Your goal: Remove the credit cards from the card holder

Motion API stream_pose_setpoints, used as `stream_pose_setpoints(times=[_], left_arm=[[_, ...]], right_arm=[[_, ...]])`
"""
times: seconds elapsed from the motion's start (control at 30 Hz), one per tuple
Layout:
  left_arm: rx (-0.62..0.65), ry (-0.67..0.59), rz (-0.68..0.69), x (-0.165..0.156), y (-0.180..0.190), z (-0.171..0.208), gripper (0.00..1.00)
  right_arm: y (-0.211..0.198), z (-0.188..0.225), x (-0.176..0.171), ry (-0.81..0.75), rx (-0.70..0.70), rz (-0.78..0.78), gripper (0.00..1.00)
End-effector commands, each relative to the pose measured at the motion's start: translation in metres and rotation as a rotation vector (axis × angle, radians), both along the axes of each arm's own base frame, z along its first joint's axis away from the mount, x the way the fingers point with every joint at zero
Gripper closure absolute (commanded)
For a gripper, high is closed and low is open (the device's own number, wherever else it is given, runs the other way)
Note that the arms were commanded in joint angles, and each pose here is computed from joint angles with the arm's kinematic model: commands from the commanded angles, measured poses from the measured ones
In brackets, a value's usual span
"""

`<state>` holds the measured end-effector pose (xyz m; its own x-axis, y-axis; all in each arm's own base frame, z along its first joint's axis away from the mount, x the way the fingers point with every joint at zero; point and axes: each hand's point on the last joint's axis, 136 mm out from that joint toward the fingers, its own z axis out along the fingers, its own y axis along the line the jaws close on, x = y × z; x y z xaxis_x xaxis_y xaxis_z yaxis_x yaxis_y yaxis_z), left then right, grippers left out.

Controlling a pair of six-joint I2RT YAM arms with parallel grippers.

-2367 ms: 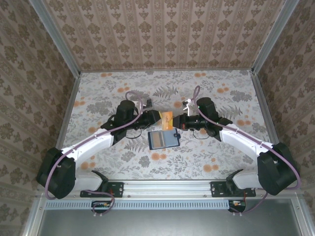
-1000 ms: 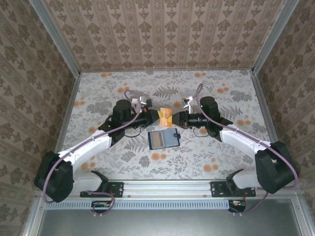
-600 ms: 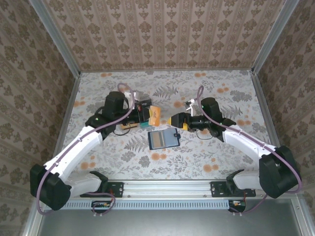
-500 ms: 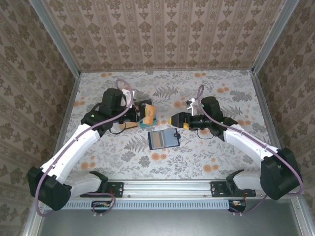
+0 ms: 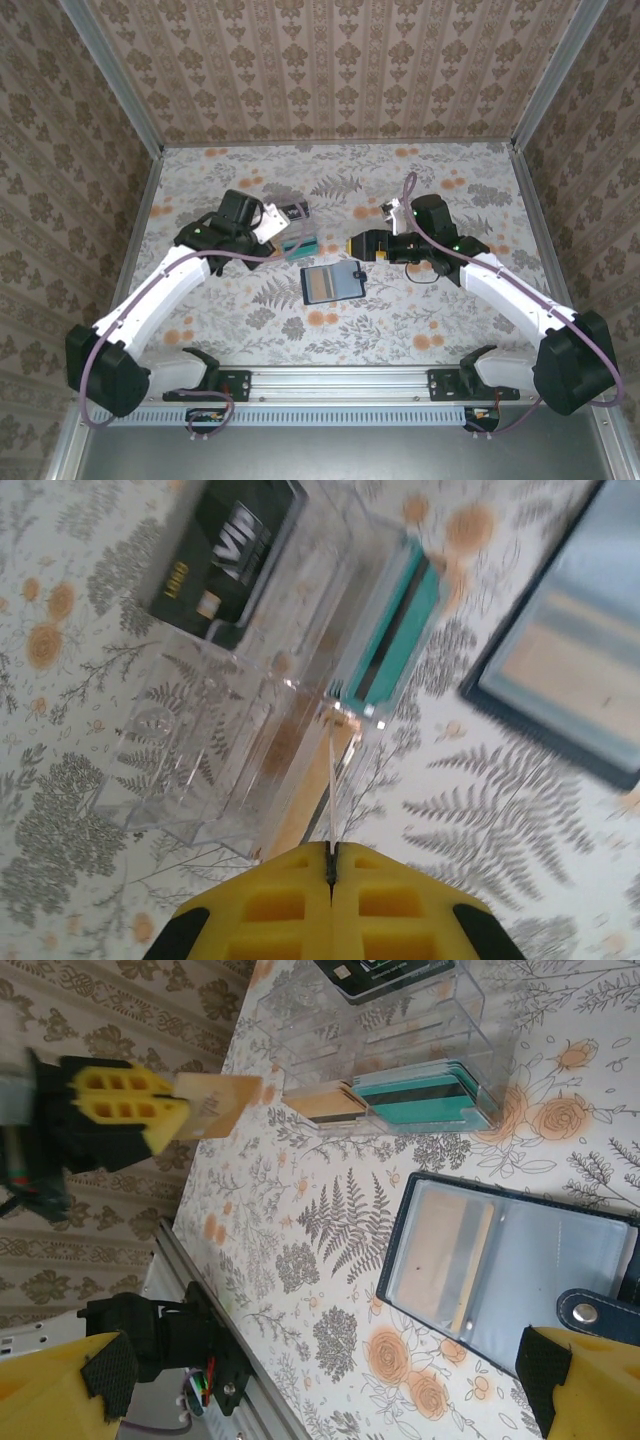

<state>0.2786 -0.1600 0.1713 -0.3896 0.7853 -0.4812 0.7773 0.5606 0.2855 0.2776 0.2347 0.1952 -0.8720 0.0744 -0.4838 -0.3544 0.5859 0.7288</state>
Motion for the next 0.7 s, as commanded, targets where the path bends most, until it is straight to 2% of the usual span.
stream_pose_setpoints(times=[0.0, 0.27, 0.67], left_arm=[[0.164, -0.034, -0.155, 0.008, 0.005, -0.018, 1.00], [0.264, -0.005, -0.218, 0.020, -0.003, -0.054, 1.00], [0.317, 0.009, -0.229, 0.027, 0.002, -0.084, 1.00]], right_arm=[[-0.004, 0.010, 0.004, -0.037, -0.026, -0.013, 0.00], [-0.003, 0.005, 0.008, -0.024, -0.035, -0.018, 0.00], [-0.001, -0.001, 0.014, -0.005, -0.043, -0.012, 0.00]])
